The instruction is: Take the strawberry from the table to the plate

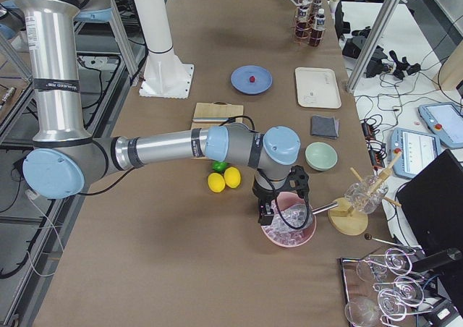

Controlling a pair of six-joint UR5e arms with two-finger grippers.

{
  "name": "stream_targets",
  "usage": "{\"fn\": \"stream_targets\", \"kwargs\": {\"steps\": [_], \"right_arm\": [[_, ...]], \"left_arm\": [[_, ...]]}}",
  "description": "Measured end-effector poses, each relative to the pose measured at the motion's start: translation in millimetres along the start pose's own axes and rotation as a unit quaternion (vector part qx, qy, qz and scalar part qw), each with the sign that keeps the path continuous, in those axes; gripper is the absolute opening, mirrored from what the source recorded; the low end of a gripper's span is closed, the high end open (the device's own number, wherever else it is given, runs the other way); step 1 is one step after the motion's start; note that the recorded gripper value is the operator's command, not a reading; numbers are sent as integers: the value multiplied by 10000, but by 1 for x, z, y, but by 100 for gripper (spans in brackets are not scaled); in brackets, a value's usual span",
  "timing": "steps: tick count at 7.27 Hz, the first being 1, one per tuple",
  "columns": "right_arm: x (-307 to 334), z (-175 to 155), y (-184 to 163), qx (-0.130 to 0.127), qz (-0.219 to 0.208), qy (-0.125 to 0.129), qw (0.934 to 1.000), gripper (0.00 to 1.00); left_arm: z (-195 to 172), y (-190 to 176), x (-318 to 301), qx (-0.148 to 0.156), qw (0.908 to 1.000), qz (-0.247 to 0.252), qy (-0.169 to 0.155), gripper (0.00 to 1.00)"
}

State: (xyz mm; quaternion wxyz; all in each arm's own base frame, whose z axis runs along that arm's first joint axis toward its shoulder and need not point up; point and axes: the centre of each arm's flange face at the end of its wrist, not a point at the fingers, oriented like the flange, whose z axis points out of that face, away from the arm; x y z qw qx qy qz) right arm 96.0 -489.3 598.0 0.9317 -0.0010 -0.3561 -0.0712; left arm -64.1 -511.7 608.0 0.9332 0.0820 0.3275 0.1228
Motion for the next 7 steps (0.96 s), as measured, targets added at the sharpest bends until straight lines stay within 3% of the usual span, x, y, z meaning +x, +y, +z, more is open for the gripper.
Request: {"fn": "stream_targets", "kwargs": {"steps": [7], "right_arm": [[3, -4, 2, 52, 46, -30, 10000, 100]], "left_arm": [[1, -1, 1, 22, 10000, 28, 36, 98]]}}
